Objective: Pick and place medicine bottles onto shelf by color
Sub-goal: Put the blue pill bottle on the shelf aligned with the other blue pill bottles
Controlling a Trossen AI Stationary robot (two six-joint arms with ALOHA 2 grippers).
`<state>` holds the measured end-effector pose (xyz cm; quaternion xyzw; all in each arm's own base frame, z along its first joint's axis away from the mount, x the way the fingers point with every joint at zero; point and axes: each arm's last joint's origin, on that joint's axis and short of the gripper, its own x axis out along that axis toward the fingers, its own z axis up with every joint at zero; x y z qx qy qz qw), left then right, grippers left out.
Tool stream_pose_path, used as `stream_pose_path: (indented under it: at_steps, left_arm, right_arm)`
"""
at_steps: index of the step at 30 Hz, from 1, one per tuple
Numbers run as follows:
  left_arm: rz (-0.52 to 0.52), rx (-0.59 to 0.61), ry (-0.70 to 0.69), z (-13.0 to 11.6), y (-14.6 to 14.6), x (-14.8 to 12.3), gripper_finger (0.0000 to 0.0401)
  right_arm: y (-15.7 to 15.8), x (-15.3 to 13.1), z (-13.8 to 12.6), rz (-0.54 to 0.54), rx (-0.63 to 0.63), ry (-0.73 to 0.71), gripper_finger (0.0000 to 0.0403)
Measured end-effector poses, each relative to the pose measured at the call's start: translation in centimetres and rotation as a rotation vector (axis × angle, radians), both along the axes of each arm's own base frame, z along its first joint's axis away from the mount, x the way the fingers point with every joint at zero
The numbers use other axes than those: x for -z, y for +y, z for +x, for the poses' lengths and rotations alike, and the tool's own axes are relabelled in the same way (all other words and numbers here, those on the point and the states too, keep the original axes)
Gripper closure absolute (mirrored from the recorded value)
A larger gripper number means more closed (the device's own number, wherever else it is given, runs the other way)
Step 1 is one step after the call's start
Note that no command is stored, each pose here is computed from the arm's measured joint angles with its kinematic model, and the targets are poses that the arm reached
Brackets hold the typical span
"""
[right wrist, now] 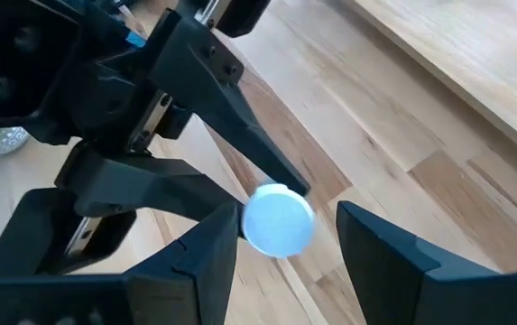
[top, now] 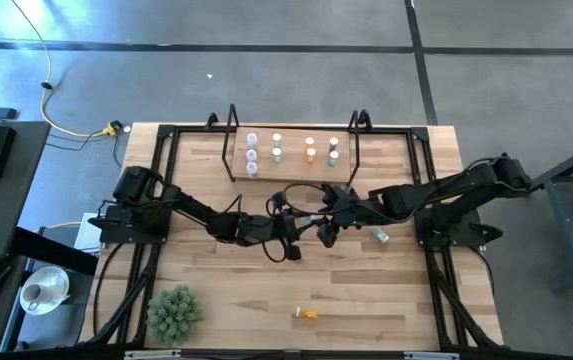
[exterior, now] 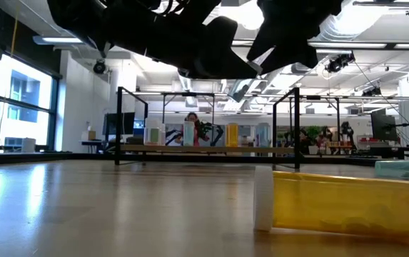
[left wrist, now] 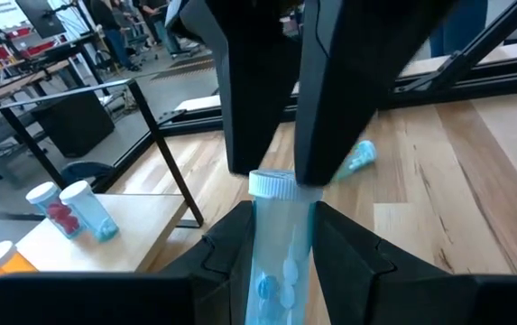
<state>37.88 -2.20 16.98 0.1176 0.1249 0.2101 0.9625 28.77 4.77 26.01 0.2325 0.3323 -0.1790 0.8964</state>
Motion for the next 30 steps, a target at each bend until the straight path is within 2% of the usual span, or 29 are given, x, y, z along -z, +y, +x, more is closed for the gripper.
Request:
stream_pose_path:
  at_steps: [5,25,30]
  left_arm:
    - [0.02,-0.019,0.009,-0.03,0.06,0.01,0.0308]
    - [0.02,-0.034,0.005,0.0,0.56,-0.03,0.0308]
    - [0.019,-0.036,0.005,0.01,0.76,-0.03,0.0308]
  right_arm:
    - [0.17,0.36,0.54,0.013,-0.022,-0.008,0.0222]
    - [-0.75,0.42,0.65,0.028,0.024,-0.005,0.0222]
    - [-0.76,0.42,0.65,0.027,0.026,-0.005,0.0251]
